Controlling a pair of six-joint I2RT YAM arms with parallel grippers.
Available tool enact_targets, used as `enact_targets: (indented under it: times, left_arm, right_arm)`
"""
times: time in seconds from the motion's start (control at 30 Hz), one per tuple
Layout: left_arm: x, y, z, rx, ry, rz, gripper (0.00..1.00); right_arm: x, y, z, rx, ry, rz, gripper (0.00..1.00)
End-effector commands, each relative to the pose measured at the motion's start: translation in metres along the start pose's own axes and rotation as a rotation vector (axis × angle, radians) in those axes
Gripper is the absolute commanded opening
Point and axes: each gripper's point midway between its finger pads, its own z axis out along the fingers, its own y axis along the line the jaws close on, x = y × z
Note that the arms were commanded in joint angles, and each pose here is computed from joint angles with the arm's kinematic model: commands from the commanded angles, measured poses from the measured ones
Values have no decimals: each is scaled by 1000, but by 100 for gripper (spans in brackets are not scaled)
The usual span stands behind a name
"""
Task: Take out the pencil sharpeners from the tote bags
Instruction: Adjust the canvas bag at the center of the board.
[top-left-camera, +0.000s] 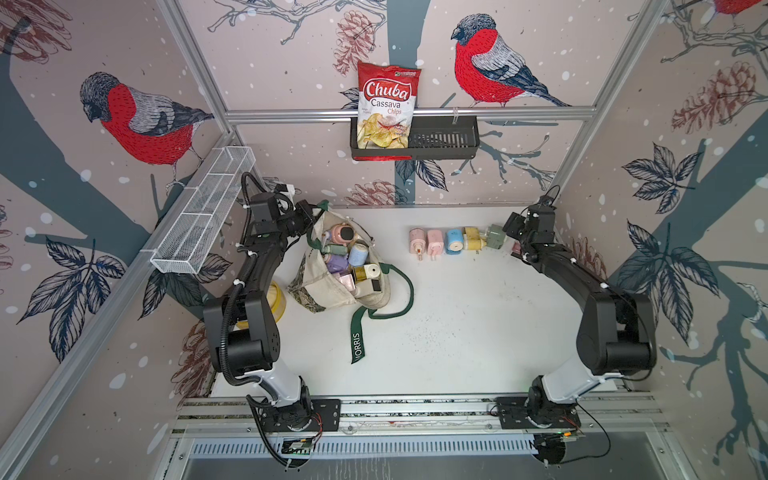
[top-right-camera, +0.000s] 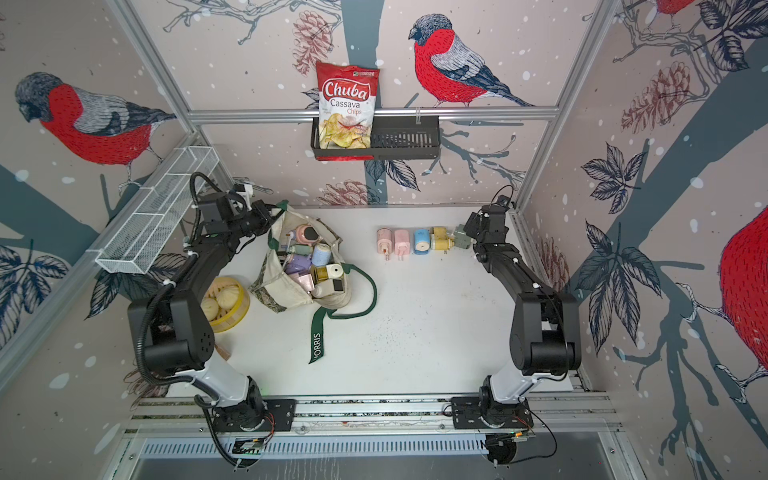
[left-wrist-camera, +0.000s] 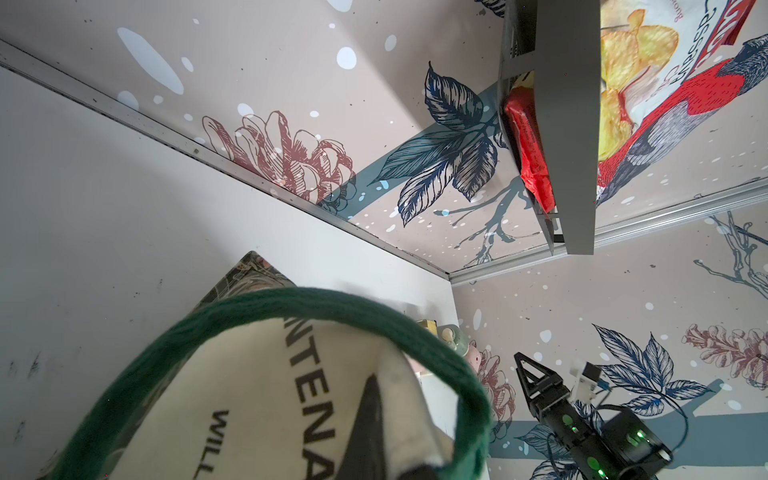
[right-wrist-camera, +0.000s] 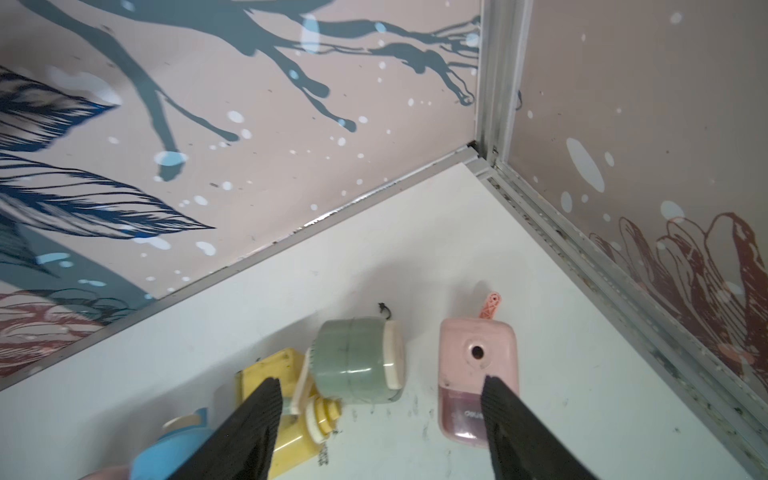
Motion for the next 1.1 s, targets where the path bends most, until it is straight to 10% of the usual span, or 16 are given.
enact_targets:
  times: [0.0,0.37,0.57,1.07]
  left_arm:
    - [-23,-37,-5,129,-71,137,0]
    - [-23,-37,-6,130,-72,140,0]
    - [-22,-37,-6,131,-71,140,0]
    - [-22,-37,-4,138,-63,136,0]
  right_arm:
    - [-26,21,-27,-43,-90,-56,79]
    - [-72,11,-109,-71,-380,65,89]
    - [-62,38,-132,-384,-399,108,97]
    - [74,267,-187,-943,81,-334,85]
